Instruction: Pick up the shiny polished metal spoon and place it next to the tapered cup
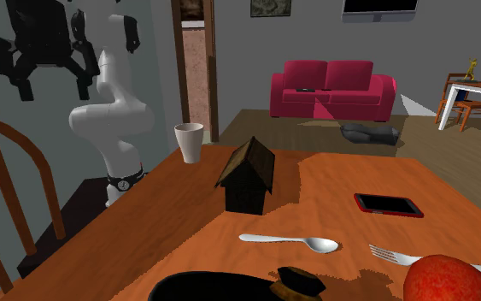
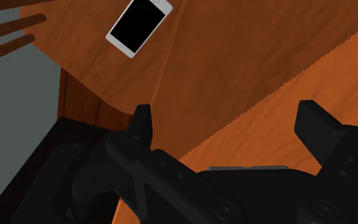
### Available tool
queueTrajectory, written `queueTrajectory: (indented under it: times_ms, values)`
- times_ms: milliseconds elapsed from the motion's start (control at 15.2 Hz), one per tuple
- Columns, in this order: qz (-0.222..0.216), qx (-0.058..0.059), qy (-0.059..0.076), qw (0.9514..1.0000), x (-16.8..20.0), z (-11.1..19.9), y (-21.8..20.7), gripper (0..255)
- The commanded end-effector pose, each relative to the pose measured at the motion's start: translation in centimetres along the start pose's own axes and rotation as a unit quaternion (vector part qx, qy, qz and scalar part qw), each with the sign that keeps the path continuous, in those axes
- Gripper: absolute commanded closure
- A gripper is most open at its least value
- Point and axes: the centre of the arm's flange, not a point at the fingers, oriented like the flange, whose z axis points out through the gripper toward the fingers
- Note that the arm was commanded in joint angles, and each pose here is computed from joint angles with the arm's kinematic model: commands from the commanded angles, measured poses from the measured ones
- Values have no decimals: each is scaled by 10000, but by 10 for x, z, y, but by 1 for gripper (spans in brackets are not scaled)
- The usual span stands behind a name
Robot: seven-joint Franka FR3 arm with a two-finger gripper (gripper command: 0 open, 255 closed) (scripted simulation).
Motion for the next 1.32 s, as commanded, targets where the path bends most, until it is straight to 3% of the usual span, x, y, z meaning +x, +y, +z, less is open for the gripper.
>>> queueTrajectory:
  times_ms: [0, 264, 594, 924, 1254]
  values:
    - [0, 0, 0, 10000, 0, 0, 0, 0]
    - [-509, -74, -131, 9986, 36, 20, -39, 0]
    - [-1143, -165, -294, 9929, 74, 48, -93, 0]
    - [-1772, -256, -456, 9828, 104, 78, -150, 0]
    - [-2393, -346, -616, 9684, 126, 109, -210, 0]
